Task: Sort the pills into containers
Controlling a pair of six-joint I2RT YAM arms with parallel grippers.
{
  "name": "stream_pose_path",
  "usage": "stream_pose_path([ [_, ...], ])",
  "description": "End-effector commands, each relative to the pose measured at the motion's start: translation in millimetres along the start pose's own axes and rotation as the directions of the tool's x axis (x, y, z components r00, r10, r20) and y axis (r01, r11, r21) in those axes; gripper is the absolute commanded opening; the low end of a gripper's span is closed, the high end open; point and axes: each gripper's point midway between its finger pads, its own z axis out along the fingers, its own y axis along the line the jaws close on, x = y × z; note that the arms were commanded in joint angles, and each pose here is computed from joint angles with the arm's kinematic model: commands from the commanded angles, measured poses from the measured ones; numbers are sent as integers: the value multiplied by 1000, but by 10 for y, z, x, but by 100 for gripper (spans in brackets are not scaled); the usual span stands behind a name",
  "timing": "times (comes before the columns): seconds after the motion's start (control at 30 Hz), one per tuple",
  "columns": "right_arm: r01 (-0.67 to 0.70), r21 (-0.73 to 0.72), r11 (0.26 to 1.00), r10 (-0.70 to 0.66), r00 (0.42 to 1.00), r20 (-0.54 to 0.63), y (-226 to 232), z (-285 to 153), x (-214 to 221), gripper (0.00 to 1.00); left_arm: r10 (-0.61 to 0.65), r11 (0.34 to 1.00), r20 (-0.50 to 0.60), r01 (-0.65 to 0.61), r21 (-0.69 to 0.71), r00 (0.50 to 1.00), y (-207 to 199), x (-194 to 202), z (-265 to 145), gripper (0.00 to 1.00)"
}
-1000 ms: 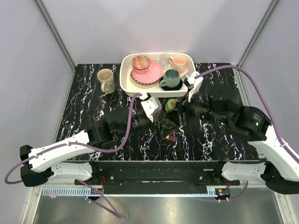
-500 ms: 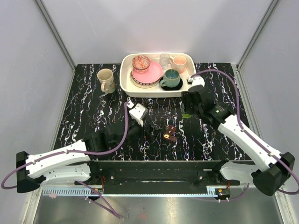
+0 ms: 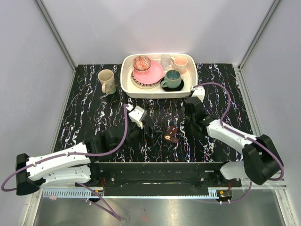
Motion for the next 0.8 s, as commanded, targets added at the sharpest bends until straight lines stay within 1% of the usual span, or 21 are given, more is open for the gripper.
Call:
stream_pose_path([
  [0.0, -121, 45, 992, 110, 975, 192, -41, 158, -308, 0, -41, 999, 46, 41, 20, 998, -35, -94, -24, 99],
  [0.17, -87, 99, 991, 73, 987, 142, -63, 348, -53, 0, -46, 999, 39, 45, 26, 998, -30, -49, -38, 99],
  [0.27, -95, 101, 990, 83, 989, 120, -57, 391, 63, 0, -48, 999, 38, 47, 21, 998, -8, -25, -53, 99],
  [0.3, -104, 99, 990, 92, 989, 115, -55, 397, 95, 2, -49, 999, 38, 48, 18, 998, 2, -14, -56, 99],
  [0.33, -100, 98, 990, 90, 991, 102, -70, 396, 170, 13, -55, 998, 41, 54, 19, 998, 0, -22, -64, 99],
  [0.4, -108, 93, 990, 99, 990, 96, -75, 393, 224, 25, -55, 998, 41, 54, 16, 998, 15, 2, -65, 99],
  [0.43, -109, 89, 990, 101, 991, 91, -83, 379, 257, 36, -58, 998, 41, 57, 16, 997, 16, 9, -63, 99],
  [0.47, -108, 88, 990, 100, 991, 86, -90, 372, 283, 43, -61, 998, 41, 60, 18, 997, 13, 17, -60, 99],
  [0.53, -106, 79, 991, 100, 992, 80, -95, 351, 314, 51, -60, 998, 35, 60, 16, 998, 17, 45, -45, 99],
  [0.57, -103, 78, 992, 97, 992, 77, -102, 342, 327, 59, -61, 998, 33, 61, 16, 998, 13, 50, -39, 99],
  [0.7, -88, 67, 994, 84, 994, 71, -117, 277, 314, 70, -57, 998, 18, 57, 16, 998, 4, 97, -4, 99],
  [0.77, -82, 57, 995, 77, 994, 75, -118, 217, 241, 78, -58, 998, 20, 58, 18, 998, -3, 89, 6, 99],
])
